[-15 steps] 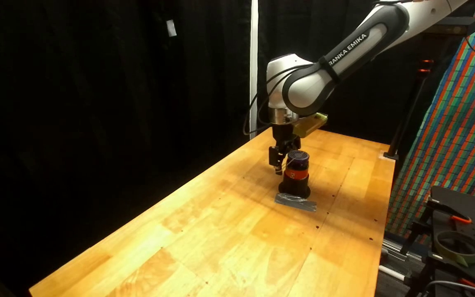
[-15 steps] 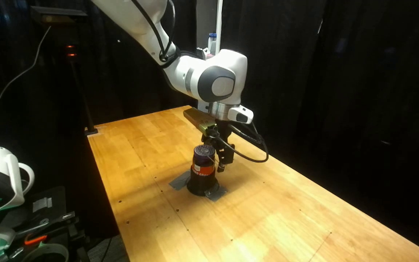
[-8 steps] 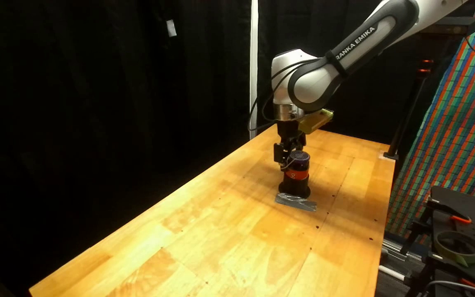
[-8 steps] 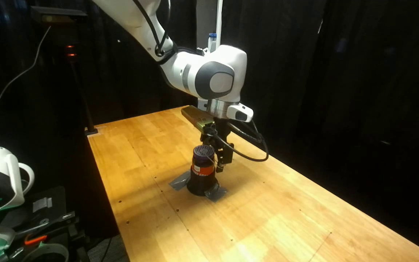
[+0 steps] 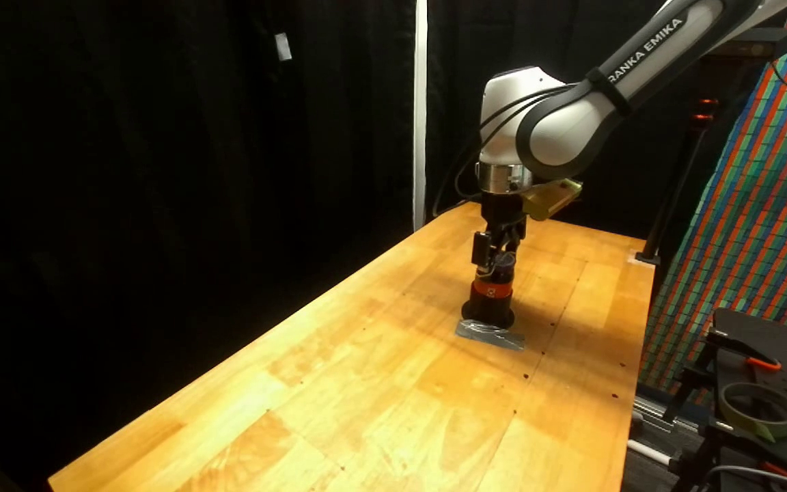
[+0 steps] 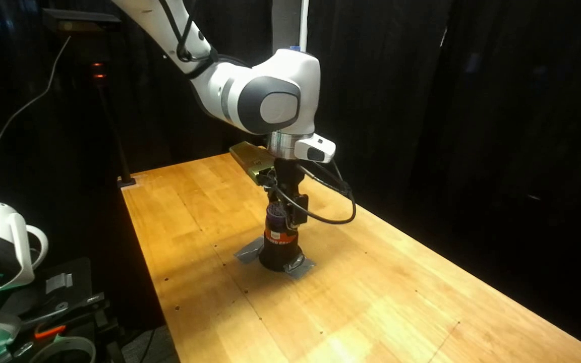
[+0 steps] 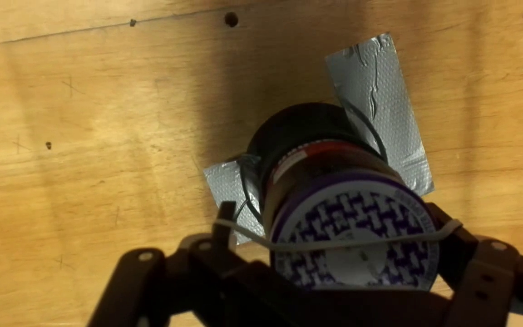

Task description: Put a rubber band around the brown cup

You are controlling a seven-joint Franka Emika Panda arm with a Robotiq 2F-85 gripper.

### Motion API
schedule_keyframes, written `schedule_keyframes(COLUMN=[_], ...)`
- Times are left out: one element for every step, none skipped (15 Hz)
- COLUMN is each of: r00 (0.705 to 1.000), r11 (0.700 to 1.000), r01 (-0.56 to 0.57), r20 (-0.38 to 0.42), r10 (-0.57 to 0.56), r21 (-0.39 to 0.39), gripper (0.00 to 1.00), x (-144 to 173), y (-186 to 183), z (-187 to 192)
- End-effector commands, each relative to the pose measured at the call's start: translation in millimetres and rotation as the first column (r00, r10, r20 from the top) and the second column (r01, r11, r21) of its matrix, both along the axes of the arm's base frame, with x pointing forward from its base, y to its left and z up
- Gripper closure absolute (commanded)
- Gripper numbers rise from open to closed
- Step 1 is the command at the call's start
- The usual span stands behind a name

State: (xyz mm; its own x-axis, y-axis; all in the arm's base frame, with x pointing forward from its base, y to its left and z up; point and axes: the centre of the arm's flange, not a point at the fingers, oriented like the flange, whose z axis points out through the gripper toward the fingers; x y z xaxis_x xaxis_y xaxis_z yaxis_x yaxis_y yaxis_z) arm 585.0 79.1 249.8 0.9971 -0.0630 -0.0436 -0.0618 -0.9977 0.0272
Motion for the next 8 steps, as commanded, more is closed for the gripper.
schedule_keyframes(r00=[0.999,0.999,0.998,0.996,0.993,0.990,0.985,0.980], r11=[1.000,1.000,1.000,1.000,0.999,0.999,0.999,0.998], r01=[0.002,0.003,0.002,0.009,0.013,0.017,0.023,0.019], r20=[0.037,0.054,0.066,0.092,0.114,0.141,0.169,0.198], r10=[-0.002,-0.004,-0.004,-0.011,-0.016,-0.023,-0.030,-0.031], r21=[0.014,0.018,0.023,0.030,0.033,0.041,0.047,0.064], gripper=[0.00,0.00,0.00,0.00,0.00,0.00,0.00,0.00], x=[-44.5,-50.6,-55.9,-61.5,-67.2,-74.0,-78.5,-83.9], y=[-10.7,-12.2,-13.6,-16.4,-19.0,-21.2,-22.7,-25.2], z=[13.8,15.0,16.3,18.9,21.0,22.2,23.8,25.3])
